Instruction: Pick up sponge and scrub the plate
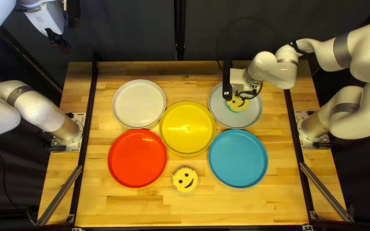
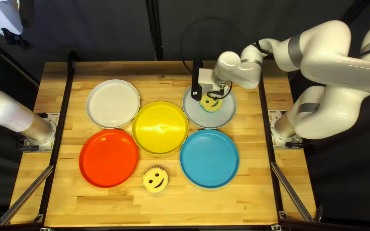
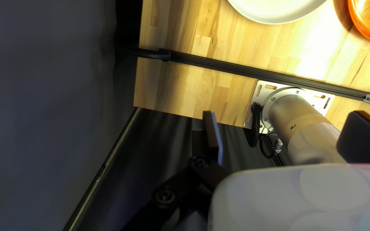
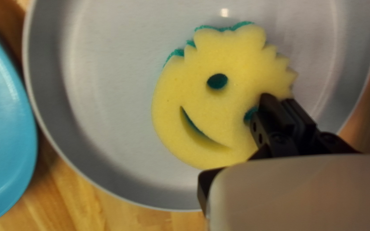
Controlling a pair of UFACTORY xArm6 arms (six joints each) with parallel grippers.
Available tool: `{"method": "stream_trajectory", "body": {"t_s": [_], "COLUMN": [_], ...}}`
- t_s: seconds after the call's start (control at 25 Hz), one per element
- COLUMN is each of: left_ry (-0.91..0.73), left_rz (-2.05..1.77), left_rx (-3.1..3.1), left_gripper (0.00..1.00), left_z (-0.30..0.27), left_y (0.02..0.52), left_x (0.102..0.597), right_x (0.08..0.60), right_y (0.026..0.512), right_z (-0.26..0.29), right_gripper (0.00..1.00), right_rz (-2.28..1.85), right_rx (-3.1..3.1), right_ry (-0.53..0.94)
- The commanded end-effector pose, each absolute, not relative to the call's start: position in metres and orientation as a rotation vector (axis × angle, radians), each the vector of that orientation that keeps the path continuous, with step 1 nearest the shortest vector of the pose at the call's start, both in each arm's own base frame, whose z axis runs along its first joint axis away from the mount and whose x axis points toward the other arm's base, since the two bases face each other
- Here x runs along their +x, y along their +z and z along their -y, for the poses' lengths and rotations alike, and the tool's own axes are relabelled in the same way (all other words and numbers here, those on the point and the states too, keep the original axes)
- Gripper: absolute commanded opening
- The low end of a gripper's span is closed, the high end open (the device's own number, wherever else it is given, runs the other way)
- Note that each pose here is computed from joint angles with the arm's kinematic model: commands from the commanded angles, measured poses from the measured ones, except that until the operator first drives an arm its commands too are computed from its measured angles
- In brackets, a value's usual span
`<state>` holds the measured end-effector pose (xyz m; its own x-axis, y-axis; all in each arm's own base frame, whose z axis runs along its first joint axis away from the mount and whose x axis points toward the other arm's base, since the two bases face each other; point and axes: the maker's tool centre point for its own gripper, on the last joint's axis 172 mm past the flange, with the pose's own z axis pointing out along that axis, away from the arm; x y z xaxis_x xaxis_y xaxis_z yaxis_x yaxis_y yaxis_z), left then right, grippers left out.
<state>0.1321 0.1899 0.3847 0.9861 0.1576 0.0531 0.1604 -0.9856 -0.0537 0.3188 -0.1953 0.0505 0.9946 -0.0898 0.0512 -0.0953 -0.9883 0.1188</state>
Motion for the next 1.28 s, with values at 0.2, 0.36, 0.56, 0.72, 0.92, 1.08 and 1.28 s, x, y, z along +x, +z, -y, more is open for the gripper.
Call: {"method": "stream_trajectory", "body": {"t_s": [0.2,0.36,0.56,0.72,0.92,1.08,1.28], "left_ry": [-0.075,-0.075,-0.075,-0.075,-0.075,-0.075,-0.075], "left_rz": [0.246,0.246,0.246,0.246,0.246,0.246,0.246], "left_rx": [-3.073,-3.073,-3.073,-3.073,-3.073,-3.073,-3.073], "left_gripper": [1.00,1.00,1.00,1.00,1.00,1.00,1.00], "left_z": [-0.190,-0.190,-0.190,-0.190,-0.190,-0.190,-0.190], "left_y": [0.385,0.385,0.385,0.385,0.385,0.385,0.385], "left_x": [0.132,0.132,0.132,0.132,0.132,0.132,0.132], "right_x": [0.323,0.323,0.324,0.324,0.324,0.326,0.331], "right_y": [0.050,0.050,0.053,0.057,0.076,0.088,0.101], "right_z": [0.197,0.178,0.153,0.146,0.137,0.121,0.084], "right_gripper": [0.00,0.00,0.00,0.00,0.00,0.00,0.00], "right_rz": [0.146,0.135,0.134,0.166,0.228,0.259,0.256], "right_rx": [3.008,3.012,3.033,3.066,3.113,3.140,3.141], "right_ry": [0.069,0.071,0.065,0.052,0.056,0.060,0.096]}}
